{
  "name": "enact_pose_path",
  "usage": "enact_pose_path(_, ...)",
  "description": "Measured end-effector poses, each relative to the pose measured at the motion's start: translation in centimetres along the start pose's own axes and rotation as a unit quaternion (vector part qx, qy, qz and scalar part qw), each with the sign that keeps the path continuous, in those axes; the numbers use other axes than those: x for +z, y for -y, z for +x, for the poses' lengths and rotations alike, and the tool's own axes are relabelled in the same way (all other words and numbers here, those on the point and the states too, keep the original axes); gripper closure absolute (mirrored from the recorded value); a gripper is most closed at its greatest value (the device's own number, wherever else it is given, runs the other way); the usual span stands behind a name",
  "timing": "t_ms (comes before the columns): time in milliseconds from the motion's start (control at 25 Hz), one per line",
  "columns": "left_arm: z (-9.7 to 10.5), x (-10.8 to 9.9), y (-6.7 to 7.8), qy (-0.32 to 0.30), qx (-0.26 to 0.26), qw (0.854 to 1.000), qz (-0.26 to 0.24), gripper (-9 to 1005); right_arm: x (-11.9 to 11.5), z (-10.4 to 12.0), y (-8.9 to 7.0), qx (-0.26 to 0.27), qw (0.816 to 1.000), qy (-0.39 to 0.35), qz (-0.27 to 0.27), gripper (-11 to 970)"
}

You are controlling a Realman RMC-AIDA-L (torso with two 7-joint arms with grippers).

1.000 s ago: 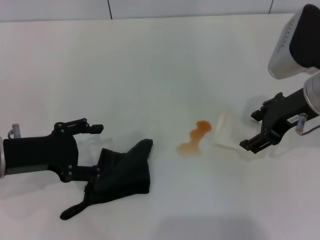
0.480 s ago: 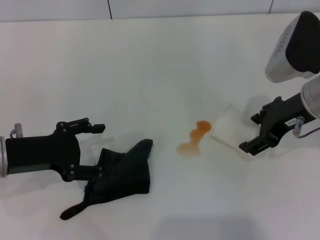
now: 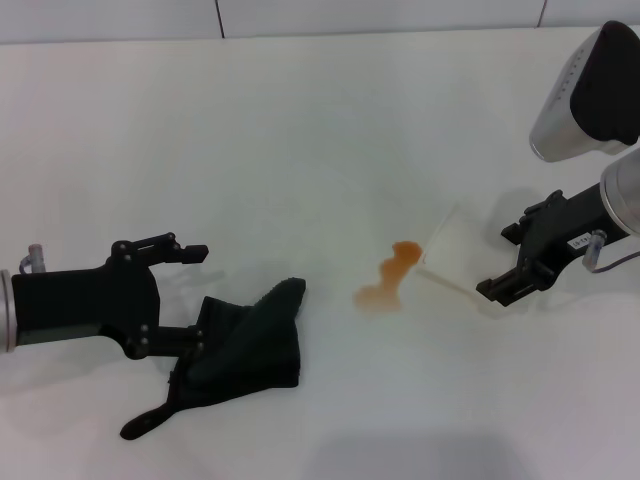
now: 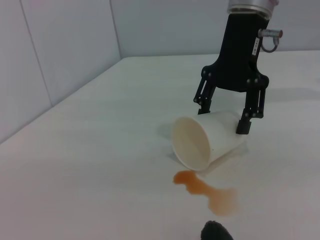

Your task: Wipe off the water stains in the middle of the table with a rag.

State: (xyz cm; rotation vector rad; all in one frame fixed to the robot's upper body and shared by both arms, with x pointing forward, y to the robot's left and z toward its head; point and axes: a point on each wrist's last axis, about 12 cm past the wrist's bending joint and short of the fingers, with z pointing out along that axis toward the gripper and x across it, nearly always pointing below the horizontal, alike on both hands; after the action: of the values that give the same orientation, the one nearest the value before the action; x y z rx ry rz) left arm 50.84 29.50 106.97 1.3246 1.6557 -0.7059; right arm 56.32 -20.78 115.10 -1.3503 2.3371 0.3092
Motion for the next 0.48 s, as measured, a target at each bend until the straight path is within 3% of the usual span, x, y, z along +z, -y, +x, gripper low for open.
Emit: enact_pose_path(480,-0.05,0.15,0.00,0.001,0.000,1.000,0.000,148,0.10,-0.25,0.07,0.008,1.000,-0.001,-0.002,147)
